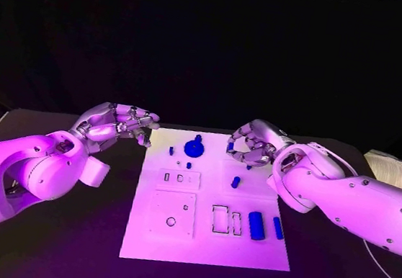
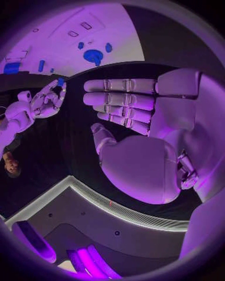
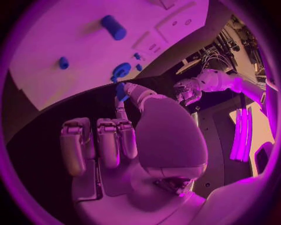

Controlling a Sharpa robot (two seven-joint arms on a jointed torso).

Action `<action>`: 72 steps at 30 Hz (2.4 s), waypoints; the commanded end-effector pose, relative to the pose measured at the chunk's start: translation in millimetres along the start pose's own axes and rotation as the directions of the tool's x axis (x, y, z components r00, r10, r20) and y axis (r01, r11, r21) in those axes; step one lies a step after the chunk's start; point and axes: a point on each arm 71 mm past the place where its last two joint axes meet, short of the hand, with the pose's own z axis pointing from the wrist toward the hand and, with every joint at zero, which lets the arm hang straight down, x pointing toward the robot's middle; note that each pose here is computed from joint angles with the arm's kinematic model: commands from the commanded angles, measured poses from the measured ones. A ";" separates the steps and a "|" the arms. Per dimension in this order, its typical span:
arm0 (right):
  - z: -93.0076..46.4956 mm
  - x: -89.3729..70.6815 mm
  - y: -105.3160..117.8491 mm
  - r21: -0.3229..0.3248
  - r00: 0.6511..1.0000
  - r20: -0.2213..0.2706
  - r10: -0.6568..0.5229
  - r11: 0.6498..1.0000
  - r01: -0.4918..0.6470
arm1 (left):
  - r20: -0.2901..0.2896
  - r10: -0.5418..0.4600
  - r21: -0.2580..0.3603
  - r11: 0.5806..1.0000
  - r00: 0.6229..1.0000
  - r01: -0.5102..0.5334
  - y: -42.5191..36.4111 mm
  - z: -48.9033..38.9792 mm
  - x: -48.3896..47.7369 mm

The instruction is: Assemble the parts on the task board

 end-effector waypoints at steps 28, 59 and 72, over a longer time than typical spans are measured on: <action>-2.4 92.6 78.3 0.029 0.988 -0.091 -0.122 0.992 0.125 | -0.016 -0.007 -0.011 1.000 1.000 0.007 1.4 3.2 5.4; 3.6 102.8 77.9 0.019 0.980 -0.083 -0.180 0.983 0.182 | -0.023 -0.007 -0.016 1.000 1.000 0.007 1.7 2.8 5.1; 5.6 107.5 76.2 0.019 0.978 -0.083 -0.193 0.981 0.196 | -0.026 -0.007 -0.018 1.000 1.000 0.006 1.9 2.7 5.1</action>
